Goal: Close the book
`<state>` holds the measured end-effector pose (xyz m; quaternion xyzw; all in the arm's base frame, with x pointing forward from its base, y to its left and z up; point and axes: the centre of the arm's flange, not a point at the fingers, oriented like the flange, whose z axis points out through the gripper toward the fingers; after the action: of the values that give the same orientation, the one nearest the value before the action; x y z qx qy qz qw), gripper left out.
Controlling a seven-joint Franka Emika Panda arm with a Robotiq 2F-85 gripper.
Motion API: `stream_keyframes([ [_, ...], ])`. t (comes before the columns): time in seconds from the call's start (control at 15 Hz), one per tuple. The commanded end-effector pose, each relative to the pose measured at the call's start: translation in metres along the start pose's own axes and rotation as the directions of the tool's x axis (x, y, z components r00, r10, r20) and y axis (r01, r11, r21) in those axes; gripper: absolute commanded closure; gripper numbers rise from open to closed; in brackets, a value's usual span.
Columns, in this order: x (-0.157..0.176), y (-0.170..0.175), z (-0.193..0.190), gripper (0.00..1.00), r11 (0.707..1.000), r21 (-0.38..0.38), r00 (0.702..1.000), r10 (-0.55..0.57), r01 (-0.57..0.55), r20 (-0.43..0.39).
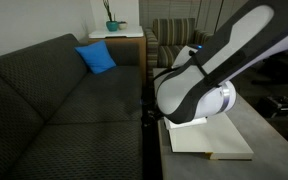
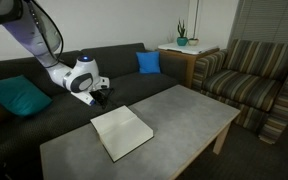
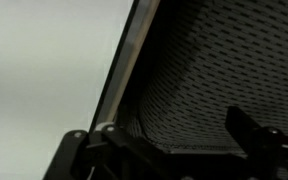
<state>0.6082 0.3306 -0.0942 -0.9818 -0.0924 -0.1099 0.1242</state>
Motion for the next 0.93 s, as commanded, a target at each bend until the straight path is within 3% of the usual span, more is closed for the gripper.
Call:
stream_keyframes([
  [0.0, -0.005, 0.004, 0.025, 0.0, 0.983, 0.036, 0.984, 0.18, -0.18, -0.009],
  [0.47, -0.015, -0.009, 0.038, 0.0, 0.923, 0.136, 0.933, 0.351, -0.359, 0.078],
  [0.87, -0.031, -0.002, 0.062, 0.0, 0.901, 0.124, 0.907, 0.401, -0.416, 0.131],
])
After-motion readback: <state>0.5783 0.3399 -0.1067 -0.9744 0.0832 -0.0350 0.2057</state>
